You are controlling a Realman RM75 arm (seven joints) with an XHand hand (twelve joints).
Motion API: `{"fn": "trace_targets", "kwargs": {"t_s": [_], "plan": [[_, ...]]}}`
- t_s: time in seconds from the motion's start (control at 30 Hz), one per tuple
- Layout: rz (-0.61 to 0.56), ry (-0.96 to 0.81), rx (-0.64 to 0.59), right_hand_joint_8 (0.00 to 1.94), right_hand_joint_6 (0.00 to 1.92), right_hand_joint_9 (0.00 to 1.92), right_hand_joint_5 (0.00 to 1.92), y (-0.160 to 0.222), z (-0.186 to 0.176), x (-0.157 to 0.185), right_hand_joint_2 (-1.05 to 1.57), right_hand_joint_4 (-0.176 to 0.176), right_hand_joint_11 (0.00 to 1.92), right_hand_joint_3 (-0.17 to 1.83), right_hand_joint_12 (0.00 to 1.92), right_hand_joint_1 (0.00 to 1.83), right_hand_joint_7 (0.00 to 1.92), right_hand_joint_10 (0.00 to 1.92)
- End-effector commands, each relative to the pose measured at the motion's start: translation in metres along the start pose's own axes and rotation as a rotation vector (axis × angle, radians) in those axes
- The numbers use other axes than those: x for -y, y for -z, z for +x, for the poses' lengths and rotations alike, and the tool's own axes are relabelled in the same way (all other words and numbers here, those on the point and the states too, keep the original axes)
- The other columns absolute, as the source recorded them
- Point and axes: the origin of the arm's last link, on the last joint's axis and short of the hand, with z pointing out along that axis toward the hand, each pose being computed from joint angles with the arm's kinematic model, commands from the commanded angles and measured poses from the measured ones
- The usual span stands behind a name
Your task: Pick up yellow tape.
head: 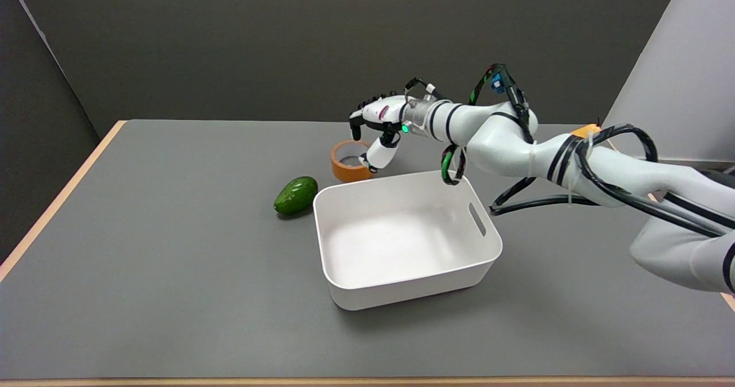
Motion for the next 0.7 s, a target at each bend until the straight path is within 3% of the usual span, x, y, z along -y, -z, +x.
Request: {"fn": "trace_targets", "kwargs": {"t_s": [0.03, 0.4, 0.7], "plan": [[-0.076, 0.001, 0.077, 0.30, 1.19, 0.17, 0.28, -0.001, -0.032, -0.034, 0.75, 0.016, 0.00, 0.88, 0.89, 0.74, 0.24, 0.53], [-0.080, -0.045, 0.077, 0.31, 1.19, 0.19, 0.29, -0.022, -0.060, -0.025, 0.74, 0.019, 0.00, 0.89, 0.91, 0.76, 0.25, 0.54], [-0.052, 0.022, 0.028, 0.32, 1.19, 0.19, 0.29, -0.024, -0.042, -0.012, 0.74, 0.021, 0.00, 0.89, 0.92, 0.77, 0.25, 0.55]]}}
